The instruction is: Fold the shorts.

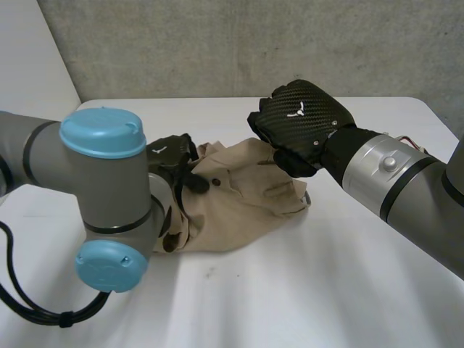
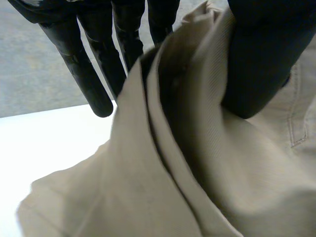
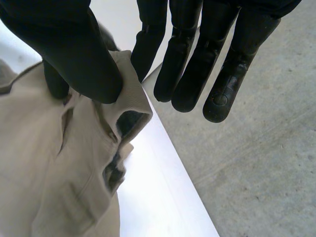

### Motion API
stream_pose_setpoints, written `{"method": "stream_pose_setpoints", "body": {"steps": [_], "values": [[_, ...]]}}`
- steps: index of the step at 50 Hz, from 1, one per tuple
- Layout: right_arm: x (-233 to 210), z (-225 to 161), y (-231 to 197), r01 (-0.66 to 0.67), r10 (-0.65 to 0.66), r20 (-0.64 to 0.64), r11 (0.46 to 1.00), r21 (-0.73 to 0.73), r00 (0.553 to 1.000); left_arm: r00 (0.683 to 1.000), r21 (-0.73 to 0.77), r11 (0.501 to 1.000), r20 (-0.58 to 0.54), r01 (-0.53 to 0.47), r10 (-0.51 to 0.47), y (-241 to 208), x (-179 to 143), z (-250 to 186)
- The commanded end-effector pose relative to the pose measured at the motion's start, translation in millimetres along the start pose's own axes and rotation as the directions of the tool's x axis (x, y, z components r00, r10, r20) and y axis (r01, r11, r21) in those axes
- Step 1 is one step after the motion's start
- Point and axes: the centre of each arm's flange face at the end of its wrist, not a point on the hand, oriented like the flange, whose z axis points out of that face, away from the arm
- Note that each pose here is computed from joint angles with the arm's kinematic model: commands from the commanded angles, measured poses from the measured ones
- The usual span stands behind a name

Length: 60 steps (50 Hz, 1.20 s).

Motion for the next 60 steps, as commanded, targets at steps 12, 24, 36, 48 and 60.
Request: {"method": "stream_pose_setpoints", "body": {"steps": [12, 24, 36, 48, 60], "values": [[3, 11, 21, 0.04, -0.045, -0.035, 0.991, -0.124, 0.998, 0.998, -0.019, 0.999, 0.03, -0.046, 0.046, -6, -18, -31], [-7, 0, 28, -0.038, 0.047, 0.03, 0.967, -0.253, 0.998, 0.993, 0.001, 0.995, 0.062, -0.097, 0.096, -11, -30, -26], [-13, -8, 33, -0.05, 0.065, 0.046, 0.959, -0.278, 0.997, 0.994, -0.007, 0.995, -0.047, -0.1, 0.1, 4, -13, -6], [-25, -14, 45, -0.054, 0.083, 0.078, 0.945, -0.323, 0.994, 0.97, 0.023, 0.994, -0.216, -0.104, 0.106, -2, 19, -13], [-29, -17, 51, -0.058, 0.094, 0.09, 0.938, -0.342, 0.992, 0.972, -0.022, 0.992, -0.201, -0.125, 0.118, 32, 26, 33]]}}
